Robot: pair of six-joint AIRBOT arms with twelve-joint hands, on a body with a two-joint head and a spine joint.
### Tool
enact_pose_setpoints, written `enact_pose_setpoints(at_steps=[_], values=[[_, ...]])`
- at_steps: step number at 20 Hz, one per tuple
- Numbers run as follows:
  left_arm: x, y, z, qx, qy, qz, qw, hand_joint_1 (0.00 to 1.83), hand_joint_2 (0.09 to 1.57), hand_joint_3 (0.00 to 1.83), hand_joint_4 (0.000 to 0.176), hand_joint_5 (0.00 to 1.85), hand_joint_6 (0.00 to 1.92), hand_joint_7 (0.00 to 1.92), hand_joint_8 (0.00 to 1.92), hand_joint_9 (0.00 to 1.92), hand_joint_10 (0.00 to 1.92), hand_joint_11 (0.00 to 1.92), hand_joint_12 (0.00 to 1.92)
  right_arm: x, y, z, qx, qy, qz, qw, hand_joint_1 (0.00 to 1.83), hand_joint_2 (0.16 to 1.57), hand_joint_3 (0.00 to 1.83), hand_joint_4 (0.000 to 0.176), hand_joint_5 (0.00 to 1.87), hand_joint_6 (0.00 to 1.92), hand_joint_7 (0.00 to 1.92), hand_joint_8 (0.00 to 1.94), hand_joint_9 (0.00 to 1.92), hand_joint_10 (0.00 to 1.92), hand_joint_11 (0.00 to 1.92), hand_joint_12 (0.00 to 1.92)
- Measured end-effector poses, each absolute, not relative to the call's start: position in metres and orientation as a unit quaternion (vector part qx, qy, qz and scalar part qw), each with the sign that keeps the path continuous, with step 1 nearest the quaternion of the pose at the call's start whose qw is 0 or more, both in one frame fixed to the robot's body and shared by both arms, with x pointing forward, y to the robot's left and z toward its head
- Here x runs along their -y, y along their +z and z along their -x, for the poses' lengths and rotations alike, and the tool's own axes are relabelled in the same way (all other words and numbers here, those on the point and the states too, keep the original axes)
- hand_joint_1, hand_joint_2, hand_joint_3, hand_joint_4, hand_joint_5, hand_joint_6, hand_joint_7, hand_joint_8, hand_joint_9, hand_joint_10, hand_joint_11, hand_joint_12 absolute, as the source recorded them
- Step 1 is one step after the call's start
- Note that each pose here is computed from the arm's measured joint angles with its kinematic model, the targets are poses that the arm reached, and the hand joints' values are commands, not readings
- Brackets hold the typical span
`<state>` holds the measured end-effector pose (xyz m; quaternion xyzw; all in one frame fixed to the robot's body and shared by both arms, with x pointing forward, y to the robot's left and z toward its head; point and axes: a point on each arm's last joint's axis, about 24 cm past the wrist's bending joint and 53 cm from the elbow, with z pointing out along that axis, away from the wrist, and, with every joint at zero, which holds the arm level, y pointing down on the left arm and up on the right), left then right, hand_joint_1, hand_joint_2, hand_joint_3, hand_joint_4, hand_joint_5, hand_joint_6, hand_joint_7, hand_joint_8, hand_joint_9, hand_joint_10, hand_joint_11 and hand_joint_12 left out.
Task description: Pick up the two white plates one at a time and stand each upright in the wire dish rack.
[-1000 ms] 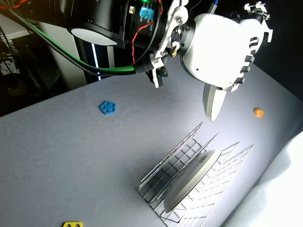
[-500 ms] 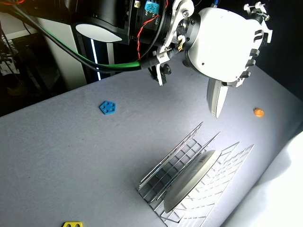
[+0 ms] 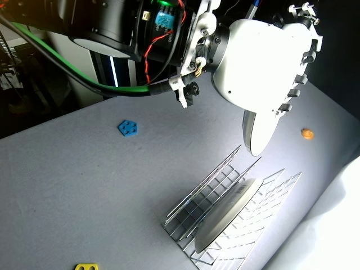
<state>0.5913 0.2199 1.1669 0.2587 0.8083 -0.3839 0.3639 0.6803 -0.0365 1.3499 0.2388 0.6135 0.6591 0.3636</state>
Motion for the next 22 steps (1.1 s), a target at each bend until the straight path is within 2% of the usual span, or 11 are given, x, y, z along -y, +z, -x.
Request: enact_pose_setpoints(at_steps=[2, 6, 8, 9, 11, 16, 18, 22], values=[[-0.22, 1.167, -0.591, -0.808, -0.384, -0.258, 0.364, 0.0, 1.05, 0.0, 0.0, 0.09, 0.0, 0.11, 0.0, 0.06, 0.0, 0.0, 0.0, 0.048, 1.337, -0.691, -0.617, 0.651, -0.262, 0.356, 1.39, 1.07, 0.0, 0.0, 0.97, 0.91, 1.1, 0.76, 1.06, 0.97, 0.93, 0.83], [-0.22, 1.167, -0.591, -0.808, -0.384, -0.259, 0.364, 0.0, 1.07, 0.0, 0.0, 0.14, 0.02, 0.16, 0.01, 0.11, 0.02, 0.06, 0.03, 0.059, 1.327, -0.696, -0.621, 0.642, -0.275, 0.355, 1.39, 1.04, 0.0, 0.0, 1.06, 0.84, 1.17, 0.59, 1.08, 0.9, 0.95, 0.81], [-0.219, 1.167, -0.591, -0.808, -0.384, -0.26, 0.363, 0.0, 1.07, 0.0, 0.0, 0.14, 0.01, 0.17, 0.01, 0.13, 0.02, 0.07, 0.03, 0.064, 1.322, -0.7, -0.622, 0.64, -0.286, 0.351, 1.39, 1.04, 0.0, 0.0, 1.07, 0.83, 1.17, 0.57, 1.08, 0.9, 0.95, 0.8], [-0.219, 1.166, -0.591, -0.809, -0.384, -0.26, 0.363, 0.0, 1.07, 0.0, 0.0, 0.13, 0.01, 0.16, 0.01, 0.12, 0.01, 0.06, 0.03, 0.065, 1.32, -0.702, -0.623, 0.638, -0.289, 0.348, 1.39, 1.05, 0.0, 0.0, 1.03, 0.89, 1.14, 0.64, 1.06, 0.93, 0.94, 0.8], [-0.219, 1.166, -0.59, -0.808, -0.384, -0.26, 0.363, 0.0, 1.07, 0.0, 0.0, 0.13, 0.01, 0.16, 0.01, 0.12, 0.01, 0.06, 0.03, 0.069, 1.316, -0.705, -0.623, 0.636, -0.296, 0.345, 1.39, 1.05, 0.0, 0.0, 1.04, 0.88, 1.13, 0.65, 1.08, 0.91, 0.95, 0.81], [-0.218, 1.166, -0.59, -0.808, -0.384, -0.261, 0.362, 0.0, 1.06, 0.0, 0.0, 0.14, 0.01, 0.16, 0.01, 0.13, 0.01, 0.06, 0.04, 0.082, 1.307, -0.716, -0.625, 0.627, -0.312, 0.343, 1.39, 1.04, 0.0, 0.0, 1.06, 0.85, 1.15, 0.61, 1.1, 0.89, 0.96, 0.81], [-0.217, 1.166, -0.589, -0.808, -0.386, -0.262, 0.361, 0.0, 1.07, 0.0, 0.0, 0.12, 0.0, 0.15, 0.0, 0.11, 0.0, 0.05, 0.04, 0.084, 1.299, -0.718, -0.632, 0.621, -0.315, 0.341, 1.4, 1.03, 0.0, 0.0, 1.09, 0.77, 1.18, 0.57, 1.12, 0.86, 0.97, 0.8], [-0.217, 1.166, -0.589, -0.808, -0.386, -0.262, 0.361, 0.0, 1.06, 0.0, 0.0, 0.13, 0.01, 0.15, 0.01, 0.11, 0.01, 0.05, 0.05, 0.089, 1.288, -0.722, -0.643, 0.61, -0.316, 0.338, 1.39, 1.04, 0.0, 0.0, 1.05, 0.85, 1.16, 0.61, 1.1, 0.89, 0.97, 0.82]])
